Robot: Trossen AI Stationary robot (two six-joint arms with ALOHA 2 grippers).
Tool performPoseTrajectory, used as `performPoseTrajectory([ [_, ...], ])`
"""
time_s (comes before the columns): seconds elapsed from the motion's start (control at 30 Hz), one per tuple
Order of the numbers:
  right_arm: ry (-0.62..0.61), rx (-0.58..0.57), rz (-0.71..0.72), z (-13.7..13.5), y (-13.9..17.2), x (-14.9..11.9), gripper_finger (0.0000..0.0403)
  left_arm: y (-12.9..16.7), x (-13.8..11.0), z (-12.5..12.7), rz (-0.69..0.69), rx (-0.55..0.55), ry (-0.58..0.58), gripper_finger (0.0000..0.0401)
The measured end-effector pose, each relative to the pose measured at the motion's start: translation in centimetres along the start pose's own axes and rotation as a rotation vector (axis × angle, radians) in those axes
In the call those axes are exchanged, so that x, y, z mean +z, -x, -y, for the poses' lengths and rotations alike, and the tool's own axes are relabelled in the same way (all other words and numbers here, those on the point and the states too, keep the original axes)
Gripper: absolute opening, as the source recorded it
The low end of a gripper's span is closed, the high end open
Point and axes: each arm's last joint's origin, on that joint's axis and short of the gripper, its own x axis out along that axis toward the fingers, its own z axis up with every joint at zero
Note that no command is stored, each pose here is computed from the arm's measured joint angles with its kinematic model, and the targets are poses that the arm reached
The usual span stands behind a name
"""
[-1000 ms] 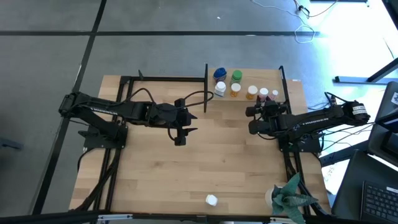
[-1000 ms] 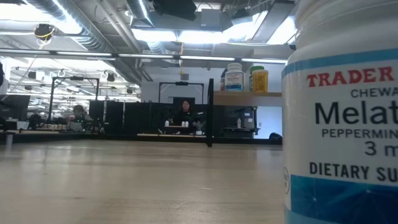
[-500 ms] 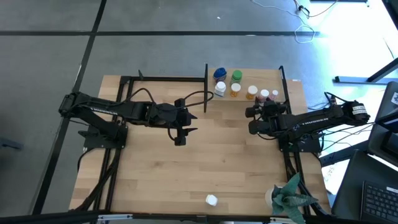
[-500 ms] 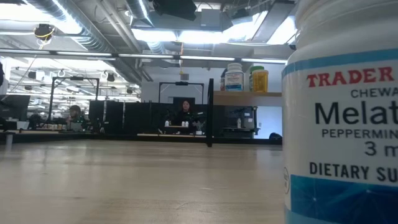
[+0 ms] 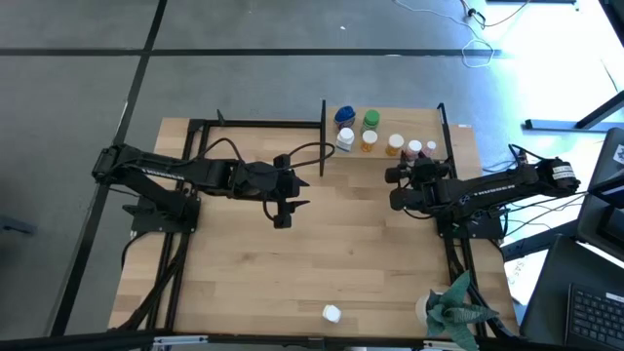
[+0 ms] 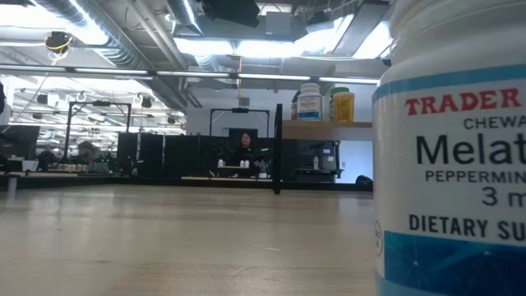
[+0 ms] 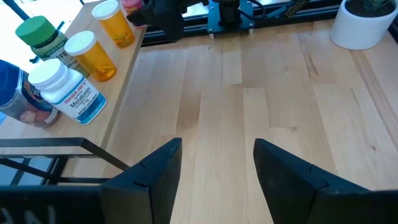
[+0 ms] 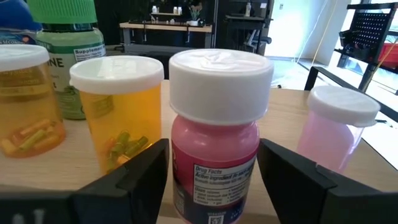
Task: Pick and place medicine bottles onto shelf by color
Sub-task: Put the pink medicine bottle on the shelf
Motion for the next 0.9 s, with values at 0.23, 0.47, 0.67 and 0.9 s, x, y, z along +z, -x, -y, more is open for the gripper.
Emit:
performPoseTrajectory([
  [0.23,0.0,0.0,0.001,0.0,0.0,0.0,0.0244,0.0,0.0,0.0,0.0,0.0,0.0,0.0193],
  [0.47,-0.002,-0.016,0.031,0.0,0.0,0.1,0.0244,0.0,0.0,0.0,0.0,0.0,0.006,0.0193],
  [0.67,-0.01,-0.019,0.044,0.0,0.0,0.4,0.0244,0.0,0.0,0.0,-0.002,0.0,0.023,0.0193],
  [0.9,0.003,-0.015,0.061,-0.2,0.1,1.3,0.0244,0.0,-0.2,0.0,-0.016,-0.001,0.019,0.0193],
])
